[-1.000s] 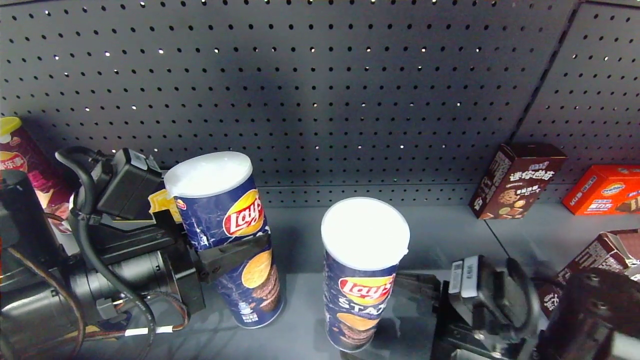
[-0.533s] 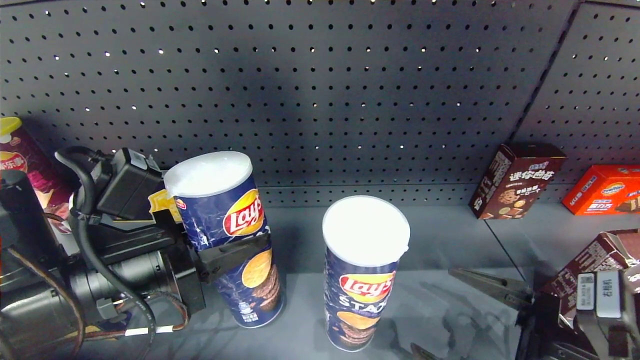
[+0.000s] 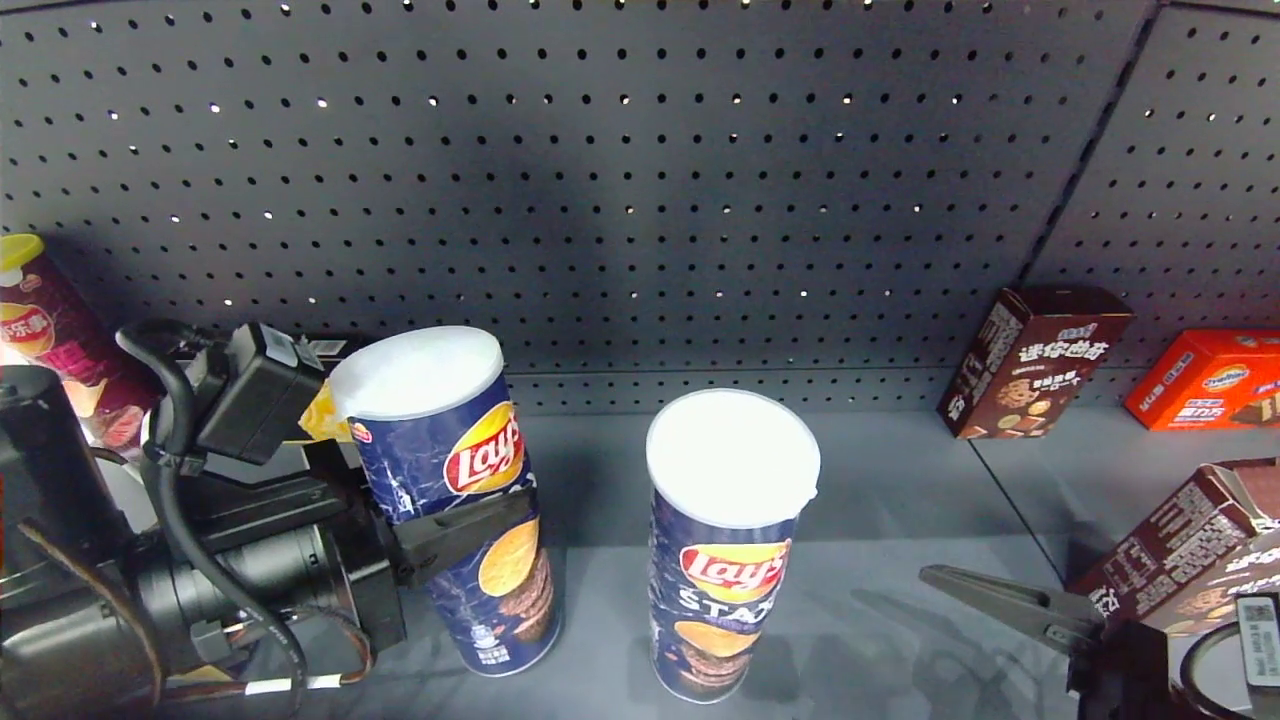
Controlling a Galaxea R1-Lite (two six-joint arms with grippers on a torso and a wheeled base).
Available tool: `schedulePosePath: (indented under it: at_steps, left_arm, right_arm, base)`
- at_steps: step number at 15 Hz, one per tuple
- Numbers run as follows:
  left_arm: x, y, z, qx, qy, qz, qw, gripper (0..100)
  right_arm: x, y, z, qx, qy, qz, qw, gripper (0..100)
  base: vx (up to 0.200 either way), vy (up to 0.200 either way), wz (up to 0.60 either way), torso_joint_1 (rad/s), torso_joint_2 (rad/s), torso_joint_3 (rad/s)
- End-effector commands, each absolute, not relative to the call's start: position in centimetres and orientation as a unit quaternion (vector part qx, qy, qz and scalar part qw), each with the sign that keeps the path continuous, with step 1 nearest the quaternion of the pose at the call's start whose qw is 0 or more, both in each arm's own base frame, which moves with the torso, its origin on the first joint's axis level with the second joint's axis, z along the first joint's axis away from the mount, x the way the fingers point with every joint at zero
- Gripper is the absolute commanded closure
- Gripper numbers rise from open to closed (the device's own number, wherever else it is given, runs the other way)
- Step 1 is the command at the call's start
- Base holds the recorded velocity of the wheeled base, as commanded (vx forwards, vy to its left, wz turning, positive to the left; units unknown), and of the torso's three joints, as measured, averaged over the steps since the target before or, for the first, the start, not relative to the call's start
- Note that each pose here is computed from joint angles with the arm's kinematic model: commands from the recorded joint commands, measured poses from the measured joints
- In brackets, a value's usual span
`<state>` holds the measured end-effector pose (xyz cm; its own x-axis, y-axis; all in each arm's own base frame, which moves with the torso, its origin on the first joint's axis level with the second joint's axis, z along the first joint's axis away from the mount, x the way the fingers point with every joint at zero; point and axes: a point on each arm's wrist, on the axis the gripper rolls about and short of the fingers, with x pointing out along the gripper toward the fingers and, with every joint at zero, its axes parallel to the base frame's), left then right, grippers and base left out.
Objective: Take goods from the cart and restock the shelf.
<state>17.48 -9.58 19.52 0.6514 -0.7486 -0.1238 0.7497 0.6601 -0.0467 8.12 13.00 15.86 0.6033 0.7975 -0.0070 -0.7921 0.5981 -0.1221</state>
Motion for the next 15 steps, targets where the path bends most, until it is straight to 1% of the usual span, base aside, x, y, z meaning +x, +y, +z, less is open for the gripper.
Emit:
schedulePosePath:
  at_steps: [1, 4, 5, 8, 13, 15]
  left_arm:
    - [17.1, -9.4, 19.4, 0.004, 0.066, -0.412, 0.909, 100]
    - [16.8, -9.2, 19.1, 0.004, 0.07, -0.412, 0.908, 100]
    - [16.7, -9.2, 19.1, 0.004, 0.07, -0.412, 0.908, 100]
    - [16.1, -8.9, 18.9, 0.004, 0.07, -0.412, 0.908, 100]
    - [15.4, -8.5, 18.4, 0.004, 0.076, -0.41, 0.909, 100]
    - [15.4, -8.5, 18.4, 0.005, 0.076, -0.411, 0.909, 100]
  right_arm:
    - [7.9, 12.0, 15.1, -0.065, -0.014, 0.437, 0.897, 0]
    - [7.9, 11.0, 15.2, -0.06, -0.022, 0.424, 0.904, 0]
    - [8.3, 10.1, 15.5, -0.056, -0.033, 0.393, 0.917, 0]
    - [8.6, 8.2, 16.2, -0.051, -0.061, 0.356, 0.931, 0]
    - [7.8, 7.3, 15.4, -0.053, -0.057, 0.353, 0.932, 0]
    - [7.7, 7.0, 15.4, -0.053, -0.062, 0.369, 0.926, 0]
  base:
    - [0.0, 0.0, 0.0, 0.0, 0.0, 0.0]
    - [0.0, 0.0, 0.0, 0.0, 0.0, 0.0]
    - [0.0, 0.0, 0.0, 0.0, 0.0, 0.0]
    - [0.0, 0.0, 0.0, 0.0, 0.0, 0.0]
    - [0.0, 0.0, 0.0, 0.0, 0.0, 0.0]
    - [0.0, 0.0, 0.0, 0.0, 0.0, 0.0]
